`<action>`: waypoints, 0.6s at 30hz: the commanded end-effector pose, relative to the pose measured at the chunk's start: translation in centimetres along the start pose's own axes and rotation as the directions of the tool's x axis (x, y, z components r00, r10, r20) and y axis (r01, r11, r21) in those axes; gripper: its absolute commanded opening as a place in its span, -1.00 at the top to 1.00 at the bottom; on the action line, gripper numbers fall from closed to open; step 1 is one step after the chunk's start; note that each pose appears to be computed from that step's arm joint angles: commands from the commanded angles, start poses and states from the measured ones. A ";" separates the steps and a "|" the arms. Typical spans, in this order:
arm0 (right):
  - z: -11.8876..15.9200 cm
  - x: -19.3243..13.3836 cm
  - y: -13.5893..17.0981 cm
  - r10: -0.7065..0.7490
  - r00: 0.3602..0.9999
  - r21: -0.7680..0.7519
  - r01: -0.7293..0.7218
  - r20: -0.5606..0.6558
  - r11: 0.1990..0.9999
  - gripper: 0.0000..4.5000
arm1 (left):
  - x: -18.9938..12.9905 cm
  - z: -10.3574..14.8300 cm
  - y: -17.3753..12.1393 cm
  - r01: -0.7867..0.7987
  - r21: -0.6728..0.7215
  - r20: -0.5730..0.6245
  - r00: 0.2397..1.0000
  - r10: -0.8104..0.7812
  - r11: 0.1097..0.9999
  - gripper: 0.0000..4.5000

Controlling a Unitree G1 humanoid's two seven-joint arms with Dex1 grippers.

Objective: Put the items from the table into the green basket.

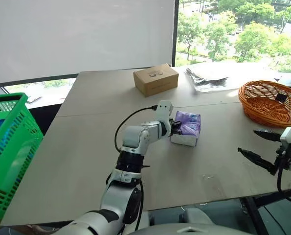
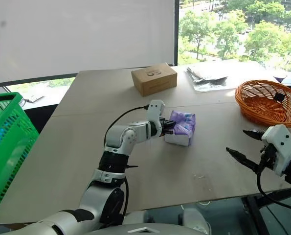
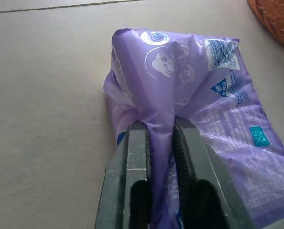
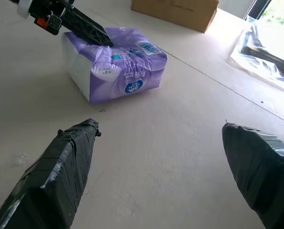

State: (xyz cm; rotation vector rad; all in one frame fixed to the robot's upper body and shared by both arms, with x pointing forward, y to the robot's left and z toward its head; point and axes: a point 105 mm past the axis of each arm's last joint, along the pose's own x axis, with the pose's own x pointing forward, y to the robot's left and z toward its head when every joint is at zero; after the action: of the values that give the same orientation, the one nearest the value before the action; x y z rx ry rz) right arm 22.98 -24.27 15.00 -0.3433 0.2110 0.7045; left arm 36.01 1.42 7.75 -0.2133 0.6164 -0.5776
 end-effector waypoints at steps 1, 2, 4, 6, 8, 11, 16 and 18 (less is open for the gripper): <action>2.0 0.9 0.2 0.046 0.996 -0.032 -0.044 0.073 0.999 -1.00 | -0.6 1.9 0.9 -0.043 0.020 0.086 0.995 0.042 0.999 0.74; 2.6 1.3 0.4 0.065 0.993 -0.026 -0.063 0.100 0.998 -1.00 | -0.9 2.8 1.5 -0.070 0.041 0.117 0.991 0.065 0.997 0.74; 5.0 2.6 1.3 0.130 0.971 -0.018 -0.129 0.201 0.991 -1.00 | -3.0 6.0 4.5 -0.193 0.069 0.227 0.958 0.173 0.979 0.74; 7.4 3.7 2.6 0.213 0.932 -0.016 -0.218 0.292 0.976 -1.00 | -6.3 9.2 8.7 -0.361 0.080 0.338 0.887 0.315 0.929 0.74; 9.2 4.2 3.7 0.274 0.893 -0.011 -0.290 0.358 0.957 -1.00 | -9.6 11.3 12.0 -0.482 0.082 0.402 0.817 0.414 0.872 0.74; 11.5 4.5 5.4 0.383 0.817 -0.026 -0.413 0.432 0.910 -1.00 | -17.2 13.5 17.8 -0.674 0.062 0.469 0.671 0.574 0.736 0.74; 13.7 4.9 5.7 0.442 0.752 -0.057 -0.478 0.489 0.877 -1.00 | -29.8 12.9 24.5 -0.879 0.019 0.480 0.426 0.767 0.476 0.74; 14.1 5.1 5.5 0.449 0.744 -0.065 -0.484 0.494 0.873 -1.00 | -33.3 12.0 26.2 -0.916 -0.011 0.455 0.352 0.818 0.400 0.74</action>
State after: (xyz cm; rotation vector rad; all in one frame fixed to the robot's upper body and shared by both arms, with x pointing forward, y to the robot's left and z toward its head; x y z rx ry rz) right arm 24.21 -12.09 24.45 -0.0279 -0.1582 1.2483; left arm 33.64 40.82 22.49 0.2537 0.2226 0.4501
